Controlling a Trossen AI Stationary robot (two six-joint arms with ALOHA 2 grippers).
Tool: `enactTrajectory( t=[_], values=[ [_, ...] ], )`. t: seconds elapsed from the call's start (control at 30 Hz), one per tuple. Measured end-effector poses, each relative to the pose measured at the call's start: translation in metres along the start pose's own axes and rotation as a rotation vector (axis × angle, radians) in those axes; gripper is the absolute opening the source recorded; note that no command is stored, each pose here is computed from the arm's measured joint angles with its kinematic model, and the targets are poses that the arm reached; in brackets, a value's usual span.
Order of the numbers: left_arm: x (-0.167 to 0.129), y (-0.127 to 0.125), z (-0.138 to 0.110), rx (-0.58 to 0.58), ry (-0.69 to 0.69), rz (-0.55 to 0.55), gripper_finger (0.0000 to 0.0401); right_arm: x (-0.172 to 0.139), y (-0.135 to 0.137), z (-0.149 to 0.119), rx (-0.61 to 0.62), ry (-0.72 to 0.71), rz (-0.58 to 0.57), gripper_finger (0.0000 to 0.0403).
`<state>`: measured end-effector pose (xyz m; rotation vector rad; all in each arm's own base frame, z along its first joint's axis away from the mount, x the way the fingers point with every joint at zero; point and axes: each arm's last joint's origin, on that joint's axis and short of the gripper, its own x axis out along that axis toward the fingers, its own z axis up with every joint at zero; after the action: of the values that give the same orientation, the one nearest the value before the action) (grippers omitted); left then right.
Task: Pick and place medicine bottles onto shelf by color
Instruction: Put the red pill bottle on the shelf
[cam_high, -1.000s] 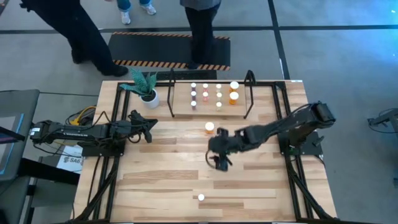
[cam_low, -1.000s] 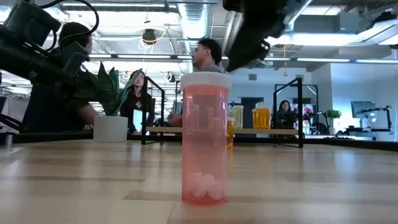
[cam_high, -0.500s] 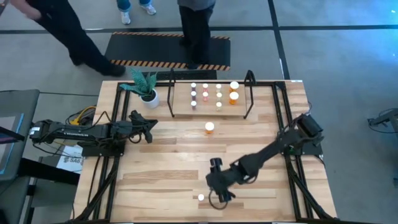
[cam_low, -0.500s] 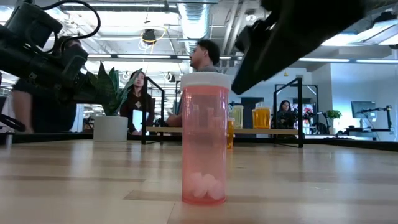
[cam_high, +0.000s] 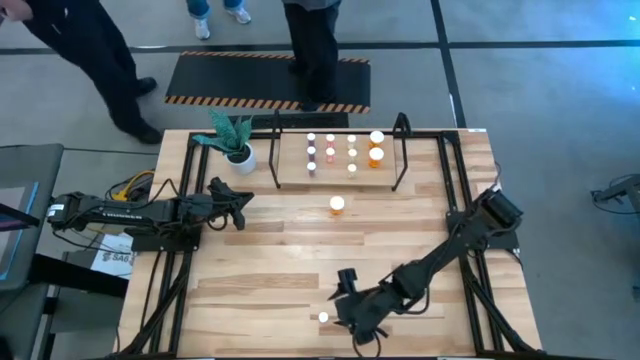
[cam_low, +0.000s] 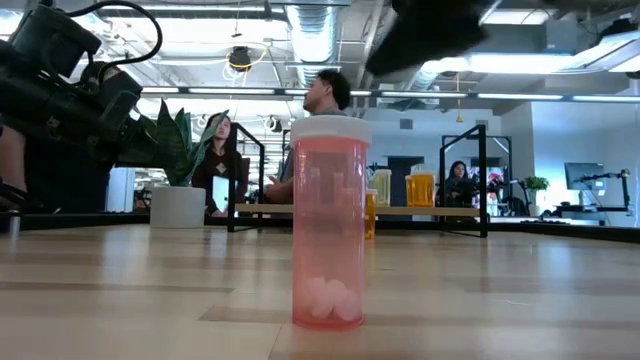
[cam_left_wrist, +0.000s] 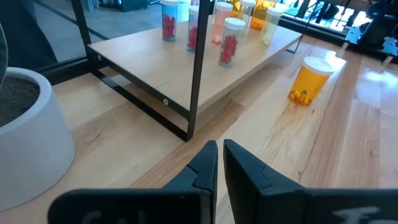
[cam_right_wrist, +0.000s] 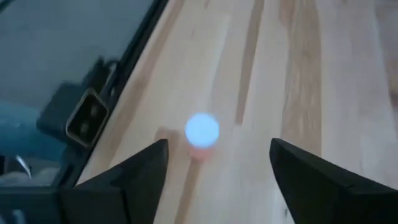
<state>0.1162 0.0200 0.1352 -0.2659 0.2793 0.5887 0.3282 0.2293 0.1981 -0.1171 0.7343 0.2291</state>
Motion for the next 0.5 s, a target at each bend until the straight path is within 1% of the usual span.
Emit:
enactTrajectory(
  t=[0.13,0.2,0.3,0.37,0.43,0.5],
  values=[
    [0.000,0.000,0.000,0.000,0.000,0.000,0.0013,0.008,-0.005,0.006,0.002,-0.065,0.005,0.0324],
    [0.000,0.000,0.000,0.000,0.000,0.000,0.0013,0.010,-0.006,0.004,-0.004,-0.052,0.018,0.0341],
    [0.000,0.000,0.000,0.000,0.000,0.000,0.0013,0.018,-0.006,0.006,0.013,-0.085,0.044,0.0363],
    [0.000,0.000,0.000,0.000,0.000,0.000,0.0013,0.022,-0.006,0.000,-0.001,-0.056,0.046,0.0373],
    [0.000,0.000,0.000,0.000,0.000,0.000,0.0013,0.030,-0.006,0.003,0.011,-0.094,0.062,0.0379],
    [0.000,0.000,0.000,0.000,0.000,0.000,0.0013,0.031,-0.008,0.003,0.013,-0.089,0.066,0.0381]
  ],
)
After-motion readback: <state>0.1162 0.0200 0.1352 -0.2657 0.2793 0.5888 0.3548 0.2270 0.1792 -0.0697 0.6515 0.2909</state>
